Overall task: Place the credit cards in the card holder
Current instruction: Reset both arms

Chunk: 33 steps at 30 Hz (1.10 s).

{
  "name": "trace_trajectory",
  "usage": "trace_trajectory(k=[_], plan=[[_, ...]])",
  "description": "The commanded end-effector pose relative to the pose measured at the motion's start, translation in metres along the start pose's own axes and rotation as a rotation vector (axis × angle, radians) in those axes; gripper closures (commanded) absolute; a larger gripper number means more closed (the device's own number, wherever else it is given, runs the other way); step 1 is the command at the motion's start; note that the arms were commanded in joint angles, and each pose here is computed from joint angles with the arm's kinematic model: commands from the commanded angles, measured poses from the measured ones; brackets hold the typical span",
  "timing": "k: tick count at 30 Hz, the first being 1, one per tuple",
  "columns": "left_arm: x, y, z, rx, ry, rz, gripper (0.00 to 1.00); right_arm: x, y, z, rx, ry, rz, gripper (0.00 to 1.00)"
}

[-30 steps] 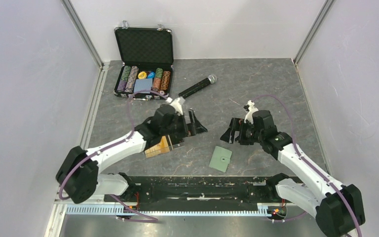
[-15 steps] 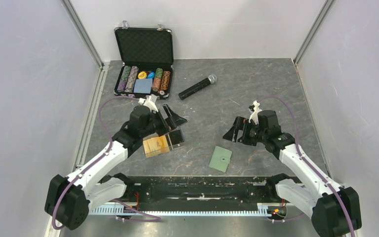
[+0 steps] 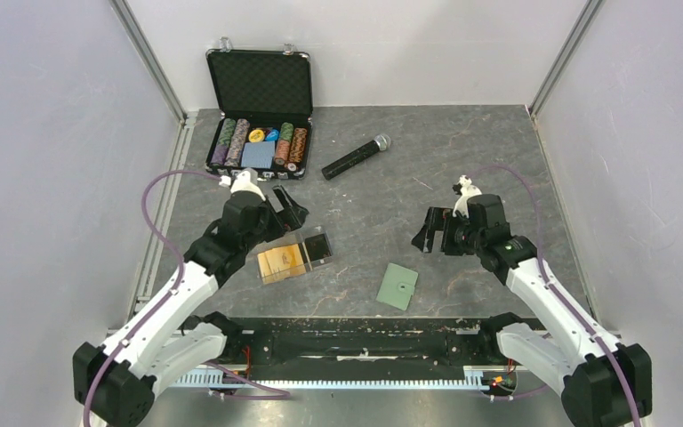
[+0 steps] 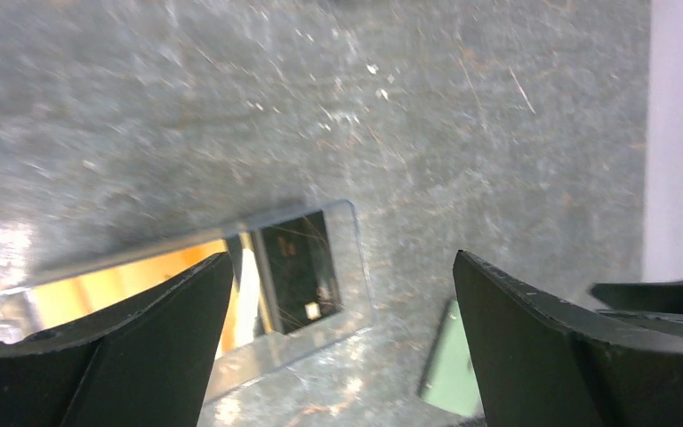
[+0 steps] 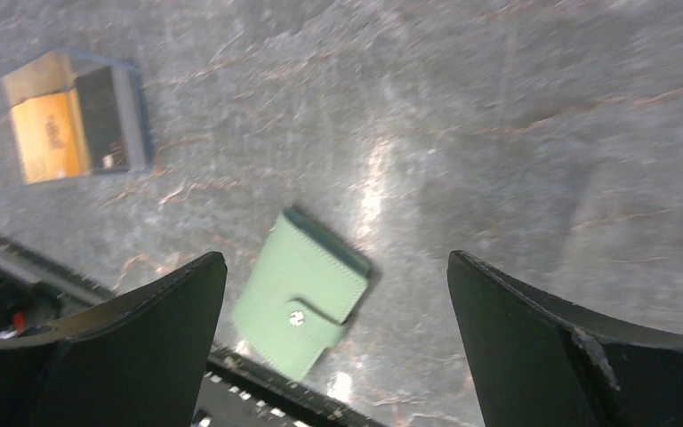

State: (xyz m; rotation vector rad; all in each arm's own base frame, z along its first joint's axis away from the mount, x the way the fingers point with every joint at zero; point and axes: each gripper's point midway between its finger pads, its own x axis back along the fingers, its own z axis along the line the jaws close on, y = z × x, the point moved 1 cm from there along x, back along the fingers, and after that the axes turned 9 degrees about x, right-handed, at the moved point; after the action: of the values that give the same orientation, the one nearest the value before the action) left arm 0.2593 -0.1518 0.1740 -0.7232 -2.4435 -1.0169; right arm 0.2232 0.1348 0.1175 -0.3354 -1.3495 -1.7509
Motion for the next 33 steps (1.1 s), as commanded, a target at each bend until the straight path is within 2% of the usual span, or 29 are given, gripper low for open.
trace_trajectory(k=[1,9,13,15,17,20,22,25,27,30,33], plan=[[0.022,0.049,0.010,-0.197,0.080,-0.218,0.00,0.018,0.041,-0.028,0.149,-0.198,-0.146,0.02],[0.043,0.072,0.019,-0.472,0.024,-0.411,0.00,0.050,0.071,-0.082,0.260,-0.526,-0.513,0.02],[0.050,0.091,0.046,-0.558,0.153,-0.557,0.00,0.059,0.056,-0.113,0.273,-0.678,-0.644,0.02],[0.046,0.095,0.064,-0.615,0.256,-0.567,0.00,0.058,0.045,-0.125,0.303,-0.733,-0.662,0.02],[0.033,0.092,0.079,-0.682,0.325,-0.507,0.00,0.055,0.033,-0.136,0.290,-0.775,-0.674,0.02],[0.008,0.087,0.099,-0.734,0.364,-0.416,0.00,0.050,0.022,-0.146,0.348,-0.815,-0.675,0.02],[-0.006,0.089,0.109,-0.742,0.358,-0.415,0.00,0.042,0.008,-0.153,0.375,-0.821,-0.669,0.02],[-0.020,0.091,0.121,-0.736,0.304,-0.436,0.00,0.038,-0.002,-0.160,0.383,-0.828,-0.700,0.02],[-0.024,0.098,0.121,-0.733,0.269,-0.502,0.00,0.037,-0.009,-0.164,0.380,-0.829,-0.714,0.02],[-0.024,0.111,0.122,-0.654,0.216,-0.603,0.00,0.037,-0.018,-0.171,0.387,-0.833,-0.718,0.02],[-0.035,0.109,0.131,-0.585,0.165,-0.623,0.00,0.038,-0.022,-0.175,0.373,-0.834,-0.722,0.02]])
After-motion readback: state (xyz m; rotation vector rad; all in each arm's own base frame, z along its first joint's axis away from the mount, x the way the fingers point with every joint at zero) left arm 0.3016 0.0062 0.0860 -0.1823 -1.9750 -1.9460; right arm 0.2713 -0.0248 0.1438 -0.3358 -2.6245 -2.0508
